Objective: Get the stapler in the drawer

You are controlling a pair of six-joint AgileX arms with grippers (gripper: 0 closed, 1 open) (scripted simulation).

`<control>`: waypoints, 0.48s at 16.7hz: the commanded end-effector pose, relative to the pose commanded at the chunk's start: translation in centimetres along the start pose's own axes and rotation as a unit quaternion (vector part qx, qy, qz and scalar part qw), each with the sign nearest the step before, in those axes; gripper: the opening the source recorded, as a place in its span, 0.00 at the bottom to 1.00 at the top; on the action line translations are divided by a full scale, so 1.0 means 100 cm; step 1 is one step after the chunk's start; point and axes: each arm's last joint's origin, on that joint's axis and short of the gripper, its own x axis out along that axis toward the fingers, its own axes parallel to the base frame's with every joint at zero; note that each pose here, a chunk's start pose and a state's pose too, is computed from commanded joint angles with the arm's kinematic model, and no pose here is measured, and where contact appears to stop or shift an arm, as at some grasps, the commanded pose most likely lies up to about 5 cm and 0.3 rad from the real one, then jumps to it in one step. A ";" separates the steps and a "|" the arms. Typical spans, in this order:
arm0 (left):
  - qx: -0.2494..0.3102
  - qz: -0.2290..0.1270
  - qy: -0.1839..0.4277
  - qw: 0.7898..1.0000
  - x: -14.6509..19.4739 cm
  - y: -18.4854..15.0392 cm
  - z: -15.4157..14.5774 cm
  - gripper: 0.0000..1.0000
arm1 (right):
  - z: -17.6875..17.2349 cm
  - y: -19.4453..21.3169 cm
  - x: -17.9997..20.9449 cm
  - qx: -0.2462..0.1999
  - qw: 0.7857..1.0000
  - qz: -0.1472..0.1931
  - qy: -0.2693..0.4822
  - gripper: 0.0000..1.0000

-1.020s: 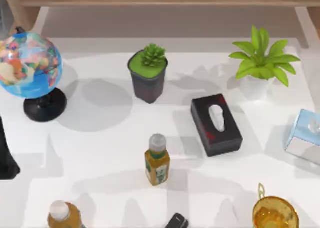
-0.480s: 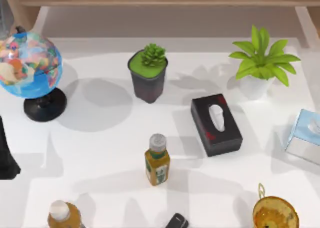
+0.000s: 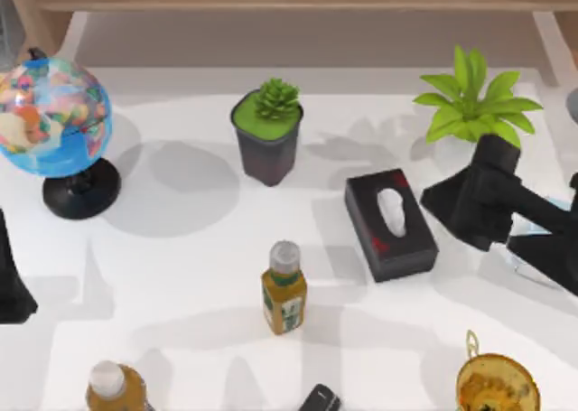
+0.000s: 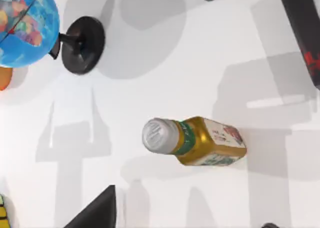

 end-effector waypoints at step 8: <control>0.000 0.000 0.000 1.000 0.000 0.000 0.000 1.00 | -0.065 0.082 0.113 0.132 0.949 -0.231 0.170 1.00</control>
